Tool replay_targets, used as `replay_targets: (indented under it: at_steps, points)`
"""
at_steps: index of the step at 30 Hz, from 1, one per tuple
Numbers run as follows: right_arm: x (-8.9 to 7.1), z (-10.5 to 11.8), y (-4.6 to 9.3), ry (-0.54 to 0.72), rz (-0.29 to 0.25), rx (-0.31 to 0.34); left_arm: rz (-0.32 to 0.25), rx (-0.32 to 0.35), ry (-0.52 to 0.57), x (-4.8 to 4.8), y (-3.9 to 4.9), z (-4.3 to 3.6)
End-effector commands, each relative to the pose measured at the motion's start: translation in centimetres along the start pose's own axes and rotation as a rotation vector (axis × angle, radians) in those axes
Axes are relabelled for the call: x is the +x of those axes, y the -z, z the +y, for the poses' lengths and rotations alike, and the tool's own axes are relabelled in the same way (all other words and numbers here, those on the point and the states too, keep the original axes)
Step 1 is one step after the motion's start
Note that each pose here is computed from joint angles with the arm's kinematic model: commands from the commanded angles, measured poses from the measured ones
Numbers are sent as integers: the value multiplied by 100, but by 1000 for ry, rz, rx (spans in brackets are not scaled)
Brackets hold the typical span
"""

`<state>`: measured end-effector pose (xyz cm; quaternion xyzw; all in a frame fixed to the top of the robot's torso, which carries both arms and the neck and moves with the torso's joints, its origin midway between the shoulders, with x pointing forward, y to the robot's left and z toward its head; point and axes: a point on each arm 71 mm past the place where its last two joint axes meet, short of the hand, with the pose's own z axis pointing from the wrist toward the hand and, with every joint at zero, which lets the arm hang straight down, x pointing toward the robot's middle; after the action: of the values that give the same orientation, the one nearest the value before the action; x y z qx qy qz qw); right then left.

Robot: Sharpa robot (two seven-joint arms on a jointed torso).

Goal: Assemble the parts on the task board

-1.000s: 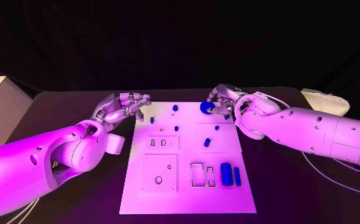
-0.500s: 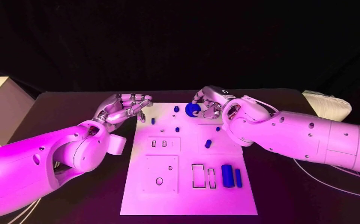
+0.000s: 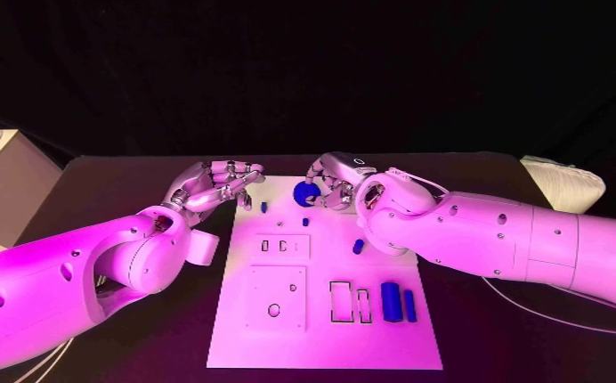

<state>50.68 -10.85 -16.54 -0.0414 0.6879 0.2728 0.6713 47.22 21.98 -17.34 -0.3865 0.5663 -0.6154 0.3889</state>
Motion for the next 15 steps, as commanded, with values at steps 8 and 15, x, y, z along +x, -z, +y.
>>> replay_targets:
  at_steps: [8,15]
  points:
    - [135,87,-59,28,28,-9,23,5,13,41,-8,-12]
    - [164,68,-90,40,31,2,22,5,13,37,-7,-12]
